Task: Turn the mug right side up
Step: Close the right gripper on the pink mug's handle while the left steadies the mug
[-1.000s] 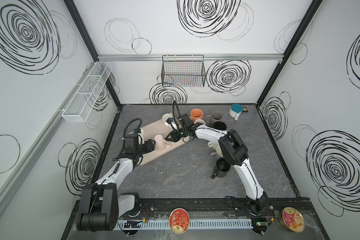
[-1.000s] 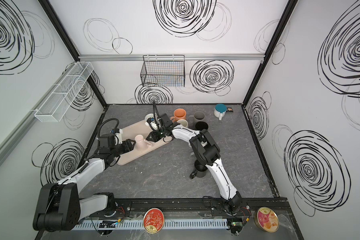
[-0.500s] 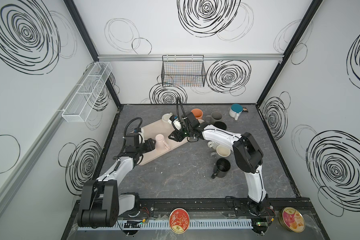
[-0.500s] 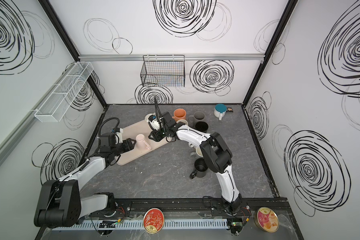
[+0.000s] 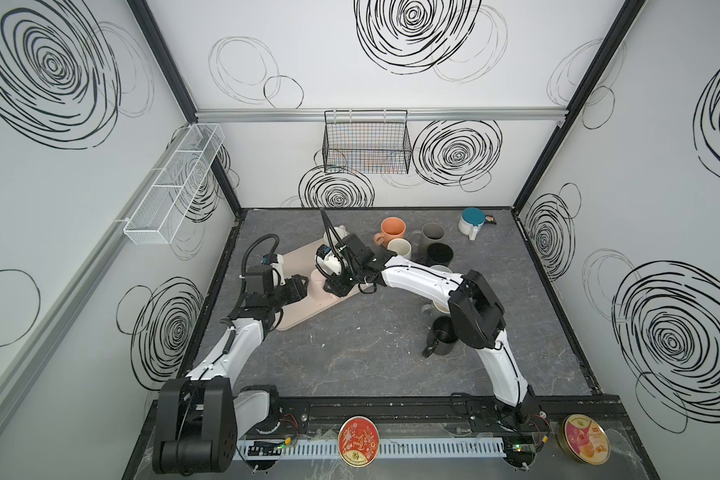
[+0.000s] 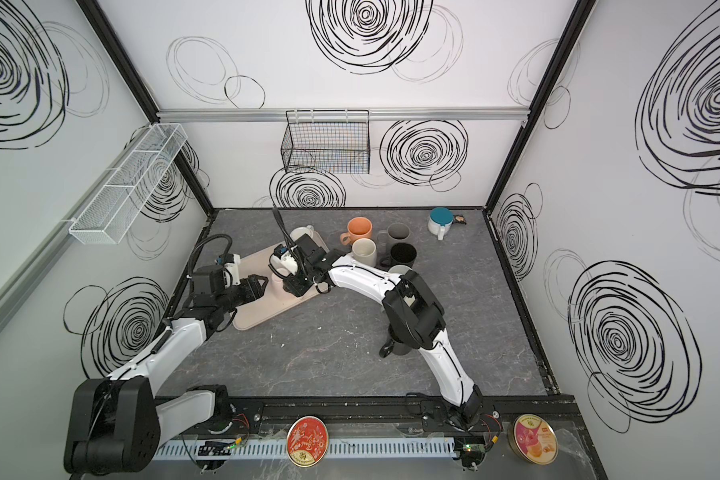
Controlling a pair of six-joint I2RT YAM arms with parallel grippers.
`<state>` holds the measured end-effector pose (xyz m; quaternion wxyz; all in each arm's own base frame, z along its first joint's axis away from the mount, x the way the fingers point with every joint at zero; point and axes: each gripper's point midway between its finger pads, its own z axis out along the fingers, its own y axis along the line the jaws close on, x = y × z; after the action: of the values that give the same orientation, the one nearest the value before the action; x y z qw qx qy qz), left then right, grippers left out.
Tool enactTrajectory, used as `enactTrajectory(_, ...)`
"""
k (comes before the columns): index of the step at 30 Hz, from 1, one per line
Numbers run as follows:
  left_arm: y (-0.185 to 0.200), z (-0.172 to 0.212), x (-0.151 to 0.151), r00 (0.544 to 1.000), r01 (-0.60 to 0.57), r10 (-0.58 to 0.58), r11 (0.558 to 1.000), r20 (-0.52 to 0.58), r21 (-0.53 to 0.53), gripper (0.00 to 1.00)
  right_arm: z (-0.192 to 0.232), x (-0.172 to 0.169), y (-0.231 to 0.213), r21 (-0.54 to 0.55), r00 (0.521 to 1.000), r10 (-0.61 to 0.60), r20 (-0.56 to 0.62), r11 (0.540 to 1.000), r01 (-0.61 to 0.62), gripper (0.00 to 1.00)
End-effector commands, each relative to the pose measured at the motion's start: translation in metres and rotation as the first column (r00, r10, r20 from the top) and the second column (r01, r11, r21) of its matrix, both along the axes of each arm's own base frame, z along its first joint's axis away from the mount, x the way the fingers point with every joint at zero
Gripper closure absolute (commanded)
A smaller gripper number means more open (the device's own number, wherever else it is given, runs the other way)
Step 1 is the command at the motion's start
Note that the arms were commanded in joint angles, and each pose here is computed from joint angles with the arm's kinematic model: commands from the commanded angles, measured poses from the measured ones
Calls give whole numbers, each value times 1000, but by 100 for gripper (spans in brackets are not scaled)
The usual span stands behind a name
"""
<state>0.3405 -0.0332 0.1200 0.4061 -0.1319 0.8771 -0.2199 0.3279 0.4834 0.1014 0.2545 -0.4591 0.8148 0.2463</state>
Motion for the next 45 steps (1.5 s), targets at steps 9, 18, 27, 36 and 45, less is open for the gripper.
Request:
enactTrajectory(9,2,6,0,1000,10,-10,1000,22,3,39,-16,16,2,-114,999,8,51,993,-2,55)
enactTrajectory(18,2,5,1,1000,12,-12,1000,20,1,39,-21,21,9,-129,996,42,73,991,-32,66)
enactTrajectory(27,3,7,1,1000,9,-9,1000,24,2,38,-22,22,18,-131,993,85,79,989,-74,67)
enactTrajectory(36,4,9,0,1000,8,-8,1000,30,0,38,-14,23,24,-107,991,94,92,991,-84,94)
enactTrajectory(45,7,35,-3,993,11,-11,1000,121,2,37,40,39,19,-13,982,-37,186,999,41,100)
